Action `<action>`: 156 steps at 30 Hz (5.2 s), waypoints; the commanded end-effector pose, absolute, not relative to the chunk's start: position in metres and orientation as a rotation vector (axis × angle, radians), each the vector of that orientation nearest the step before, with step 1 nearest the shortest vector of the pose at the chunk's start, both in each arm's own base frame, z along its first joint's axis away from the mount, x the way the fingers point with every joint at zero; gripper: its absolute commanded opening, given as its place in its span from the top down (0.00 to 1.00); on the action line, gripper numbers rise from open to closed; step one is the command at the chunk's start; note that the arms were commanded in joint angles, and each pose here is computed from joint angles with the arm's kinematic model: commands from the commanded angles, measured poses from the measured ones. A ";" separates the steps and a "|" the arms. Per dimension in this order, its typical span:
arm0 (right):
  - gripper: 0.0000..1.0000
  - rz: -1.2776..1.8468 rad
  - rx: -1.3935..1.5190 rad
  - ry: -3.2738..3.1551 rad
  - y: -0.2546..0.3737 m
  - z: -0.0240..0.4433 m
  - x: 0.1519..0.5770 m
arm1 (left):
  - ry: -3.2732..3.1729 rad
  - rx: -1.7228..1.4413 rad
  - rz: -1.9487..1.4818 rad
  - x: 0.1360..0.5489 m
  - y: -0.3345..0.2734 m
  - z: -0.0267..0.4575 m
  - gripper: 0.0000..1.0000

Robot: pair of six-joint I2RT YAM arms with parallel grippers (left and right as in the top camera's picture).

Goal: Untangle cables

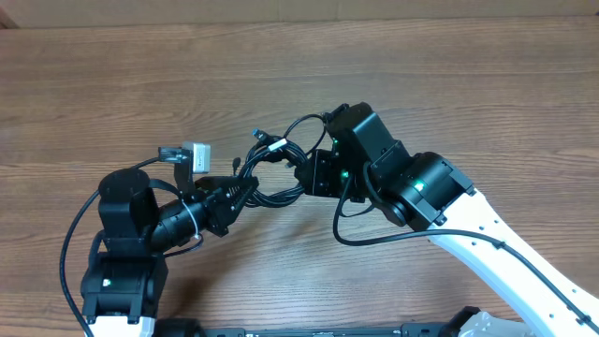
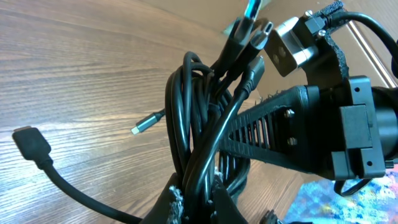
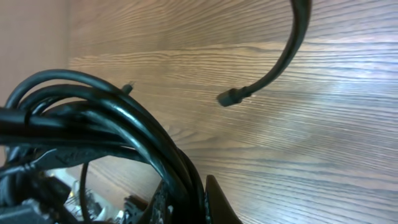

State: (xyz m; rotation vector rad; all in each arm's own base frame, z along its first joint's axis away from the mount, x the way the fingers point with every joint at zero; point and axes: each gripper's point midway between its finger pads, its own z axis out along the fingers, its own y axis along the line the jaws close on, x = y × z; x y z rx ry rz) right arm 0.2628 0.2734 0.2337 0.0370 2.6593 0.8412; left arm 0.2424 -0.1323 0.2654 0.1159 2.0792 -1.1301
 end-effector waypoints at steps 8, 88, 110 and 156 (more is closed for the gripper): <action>0.92 0.287 0.339 2.570 0.202 0.203 0.311 | 2.043 0.143 -1.149 0.239 -0.134 0.278 0.96; 0.35 0.949 -0.679 2.407 0.257 0.269 0.261 | 2.029 -0.065 -1.552 0.225 -0.152 0.312 0.96; 0.81 0.975 -0.728 2.365 0.272 0.274 0.255 | 1.970 -0.021 -1.635 0.221 -0.156 0.332 0.96; 0.58 0.350 -0.387 2.740 0.182 0.213 0.252 | 1.845 0.243 -1.462 0.223 -0.156 0.341 0.96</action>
